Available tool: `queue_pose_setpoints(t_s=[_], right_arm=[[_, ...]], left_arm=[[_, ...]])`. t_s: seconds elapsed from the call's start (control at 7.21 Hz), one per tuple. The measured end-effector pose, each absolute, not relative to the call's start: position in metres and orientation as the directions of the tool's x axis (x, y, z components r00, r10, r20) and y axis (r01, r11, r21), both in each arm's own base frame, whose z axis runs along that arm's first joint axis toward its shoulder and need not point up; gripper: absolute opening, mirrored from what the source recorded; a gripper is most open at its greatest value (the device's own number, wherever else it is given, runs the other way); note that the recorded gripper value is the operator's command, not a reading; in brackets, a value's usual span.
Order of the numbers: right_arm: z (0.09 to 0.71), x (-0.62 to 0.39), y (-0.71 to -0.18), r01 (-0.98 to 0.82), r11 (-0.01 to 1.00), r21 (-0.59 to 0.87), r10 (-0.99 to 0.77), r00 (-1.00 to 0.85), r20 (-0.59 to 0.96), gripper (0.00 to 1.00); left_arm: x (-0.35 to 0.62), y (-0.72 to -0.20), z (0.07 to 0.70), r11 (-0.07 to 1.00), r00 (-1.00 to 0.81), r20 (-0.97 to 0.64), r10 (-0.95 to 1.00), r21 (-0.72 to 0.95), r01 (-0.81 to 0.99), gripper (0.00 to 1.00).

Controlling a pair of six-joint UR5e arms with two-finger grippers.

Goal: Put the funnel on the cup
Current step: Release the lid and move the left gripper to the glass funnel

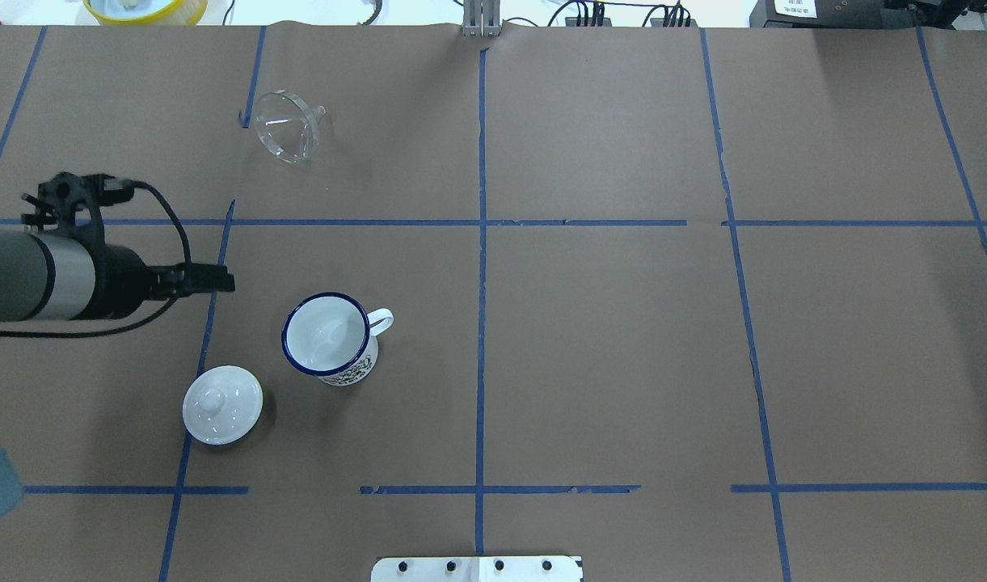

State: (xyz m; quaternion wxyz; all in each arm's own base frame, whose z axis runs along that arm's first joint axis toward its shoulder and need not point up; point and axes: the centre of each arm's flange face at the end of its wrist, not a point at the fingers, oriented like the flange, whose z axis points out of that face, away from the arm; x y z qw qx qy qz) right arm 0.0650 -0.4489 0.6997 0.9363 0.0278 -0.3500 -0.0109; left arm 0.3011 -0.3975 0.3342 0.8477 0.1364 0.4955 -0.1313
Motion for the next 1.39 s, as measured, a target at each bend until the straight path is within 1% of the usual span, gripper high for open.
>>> queue_pose_setpoints(t_s=[0.14,0.42,0.69,0.83,0.97,1.11,1.39], right_arm=[[0.7,0.065,-0.449,0.001,0.998,0.06,-0.04,0.755,0.655,1.0],[0.7,0.065,-0.449,0.001,0.998,0.06,-0.04,0.755,0.655,1.0],[0.7,0.065,-0.449,0.001,0.998,0.06,-0.04,0.755,0.655,1.0],[0.7,0.065,-0.449,0.001,0.998,0.06,-0.04,0.755,0.655,1.0],[0.7,0.065,-0.449,0.001,0.998,0.06,-0.04,0.755,0.655,1.0],[0.7,0.065,-0.449,0.001,0.998,0.06,-0.04,0.755,0.655,1.0],[0.7,0.065,-0.449,0.001,0.998,0.06,-0.04,0.755,0.655,1.0]], left_arm=[[0.294,-0.417,0.321,0.891,0.363,-0.914,-0.183,0.002,0.455,0.99],[0.294,-0.449,0.32,0.804,0.136,-0.941,-0.311,-0.185,0.565,0.99],[0.323,-0.508,0.32,0.666,-0.063,-0.887,-0.457,-0.389,0.636,0.99],[0.339,-0.537,0.321,0.602,-0.13,-0.858,-0.497,-0.449,0.66,0.99],[0.356,-0.566,0.332,0.538,-0.194,-0.837,-0.512,-0.488,0.688,0.99],[0.373,-0.592,0.35,0.495,-0.237,-0.826,-0.512,-0.508,0.705,0.99],[0.393,-0.621,0.383,0.461,-0.255,-0.819,-0.513,-0.514,0.723,0.99]])
